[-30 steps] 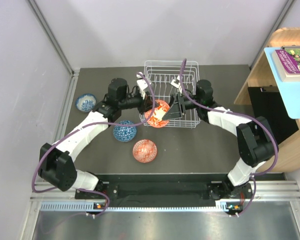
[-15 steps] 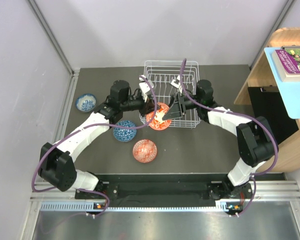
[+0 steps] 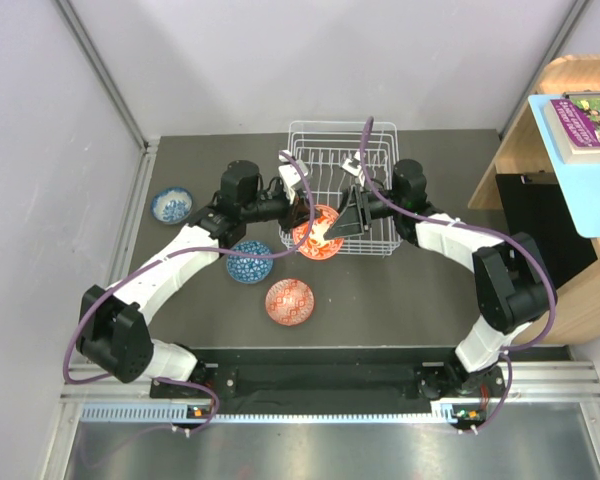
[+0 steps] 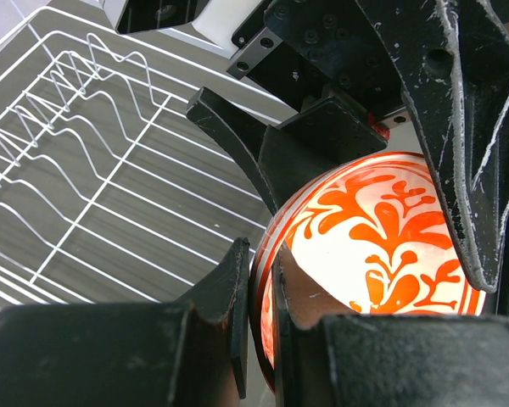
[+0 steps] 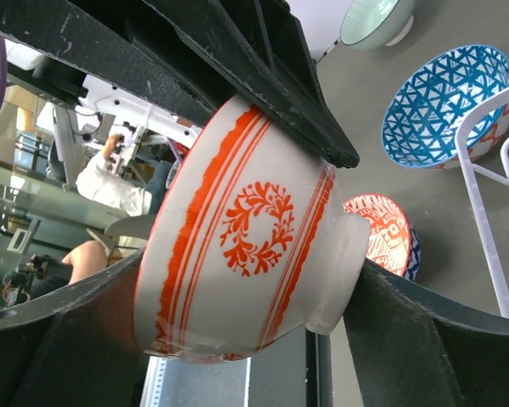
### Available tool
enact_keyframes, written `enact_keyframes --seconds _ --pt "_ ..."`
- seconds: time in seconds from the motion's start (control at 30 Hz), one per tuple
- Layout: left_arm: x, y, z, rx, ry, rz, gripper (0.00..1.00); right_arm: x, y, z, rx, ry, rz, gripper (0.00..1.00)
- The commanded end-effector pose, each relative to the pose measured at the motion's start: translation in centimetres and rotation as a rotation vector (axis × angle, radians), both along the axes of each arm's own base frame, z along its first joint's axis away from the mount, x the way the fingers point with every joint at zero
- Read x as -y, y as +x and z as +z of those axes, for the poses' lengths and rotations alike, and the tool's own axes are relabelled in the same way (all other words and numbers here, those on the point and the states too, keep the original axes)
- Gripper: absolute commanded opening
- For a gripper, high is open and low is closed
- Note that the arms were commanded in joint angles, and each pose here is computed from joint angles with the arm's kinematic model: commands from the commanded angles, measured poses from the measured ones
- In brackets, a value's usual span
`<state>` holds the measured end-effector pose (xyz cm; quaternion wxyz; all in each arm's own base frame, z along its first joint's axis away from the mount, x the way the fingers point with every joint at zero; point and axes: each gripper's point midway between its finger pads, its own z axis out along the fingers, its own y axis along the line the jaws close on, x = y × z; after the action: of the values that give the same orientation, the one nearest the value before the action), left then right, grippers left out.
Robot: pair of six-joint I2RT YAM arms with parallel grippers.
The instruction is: Load the bowls into the dish rack
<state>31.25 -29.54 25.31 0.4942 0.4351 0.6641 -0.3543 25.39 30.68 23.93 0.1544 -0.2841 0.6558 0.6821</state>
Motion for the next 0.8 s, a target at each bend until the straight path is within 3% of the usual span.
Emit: enact_keyframes --seconds 0.0,0.23,0.5,0.57,0.67,0.77 --pt "0.5 0.3 2.9 0.092 -0.045 0.002 0.00 -0.3 -0.4 2.1 0.129 0.050 0.028 0.80" --pt "0.7 0.3 2.5 0.078 -0.047 -0.006 0.00 -0.3 -0.5 2.2 0.127 0.052 0.041 0.64" --pt "0.8 0.0 2.5 0.075 -0.048 -0.023 0.01 -0.4 -0.5 2.2 0.117 0.053 0.042 0.19" --pt "0.9 -0.2 2.7 0.077 -0.051 -0.034 0.13 -0.4 -0.5 2.1 0.116 0.052 0.037 0.10" --pt "1.0 -0.6 2.6 0.077 -0.055 -0.057 0.22 -0.4 -0.2 2.0 0.116 0.051 0.027 0.00" --pt "1.0 -0.9 2.3 0.058 -0.045 -0.066 0.35 -0.3 0.1 1.9 0.115 0.050 0.013 0.00"
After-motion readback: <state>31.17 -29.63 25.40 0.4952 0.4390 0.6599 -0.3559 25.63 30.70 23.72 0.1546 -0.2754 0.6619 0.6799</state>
